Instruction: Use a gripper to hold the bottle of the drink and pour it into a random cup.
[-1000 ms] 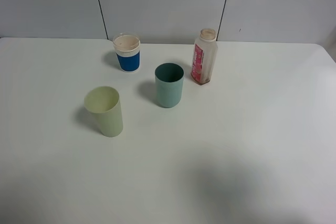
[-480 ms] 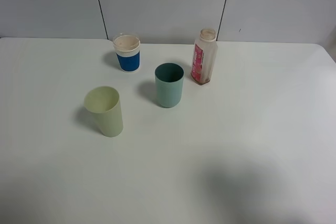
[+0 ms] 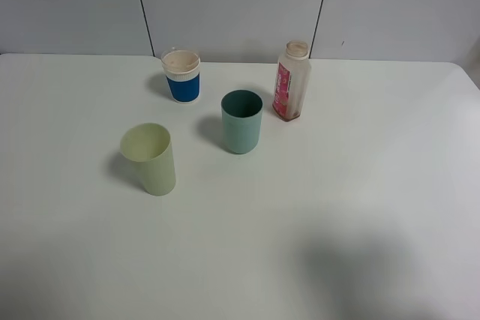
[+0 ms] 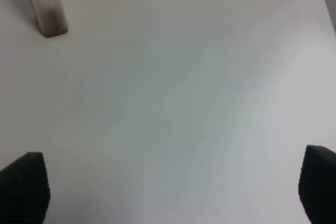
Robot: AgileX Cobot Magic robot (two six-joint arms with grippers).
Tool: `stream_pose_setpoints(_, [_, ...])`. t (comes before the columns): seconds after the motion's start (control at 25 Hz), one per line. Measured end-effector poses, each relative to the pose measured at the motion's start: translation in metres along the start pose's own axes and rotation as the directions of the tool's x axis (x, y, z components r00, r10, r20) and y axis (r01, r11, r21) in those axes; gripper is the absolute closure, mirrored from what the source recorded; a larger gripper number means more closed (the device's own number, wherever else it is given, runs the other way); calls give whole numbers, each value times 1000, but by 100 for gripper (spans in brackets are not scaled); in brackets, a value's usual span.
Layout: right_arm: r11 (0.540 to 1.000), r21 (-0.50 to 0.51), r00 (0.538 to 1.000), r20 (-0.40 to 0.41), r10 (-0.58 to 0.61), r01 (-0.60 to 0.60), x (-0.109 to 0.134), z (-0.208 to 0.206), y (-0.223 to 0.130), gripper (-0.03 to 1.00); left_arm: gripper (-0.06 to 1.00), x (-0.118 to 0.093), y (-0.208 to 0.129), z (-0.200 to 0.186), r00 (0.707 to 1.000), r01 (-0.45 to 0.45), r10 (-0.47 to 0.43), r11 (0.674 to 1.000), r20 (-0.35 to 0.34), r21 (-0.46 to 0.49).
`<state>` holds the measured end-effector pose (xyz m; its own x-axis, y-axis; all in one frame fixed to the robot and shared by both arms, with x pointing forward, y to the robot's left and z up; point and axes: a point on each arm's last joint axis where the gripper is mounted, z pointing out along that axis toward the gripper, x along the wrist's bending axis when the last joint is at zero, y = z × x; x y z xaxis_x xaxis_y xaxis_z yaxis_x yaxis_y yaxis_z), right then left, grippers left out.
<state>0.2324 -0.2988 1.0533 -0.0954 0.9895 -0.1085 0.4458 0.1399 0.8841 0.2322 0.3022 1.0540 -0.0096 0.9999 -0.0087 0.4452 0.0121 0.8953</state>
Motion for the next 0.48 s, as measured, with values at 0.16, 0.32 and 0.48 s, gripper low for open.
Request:
stream_pose_setpoints(0.16, [1000,0,1000,0,7,-7,0,0,0,3,2,0,0,0,1000,0,0,1000,0,0])
stream_pose_setpoints(0.32, [1000,0,1000,0,7,-7,0,0,0,3,2,0,0,0,1000,0,0,1000,0,0])
stream_pose_setpoints(0.48, [1000,0,1000,0,7,-7,0,0,0,3,2,0,0,0,1000,0,0,1000,0,0])
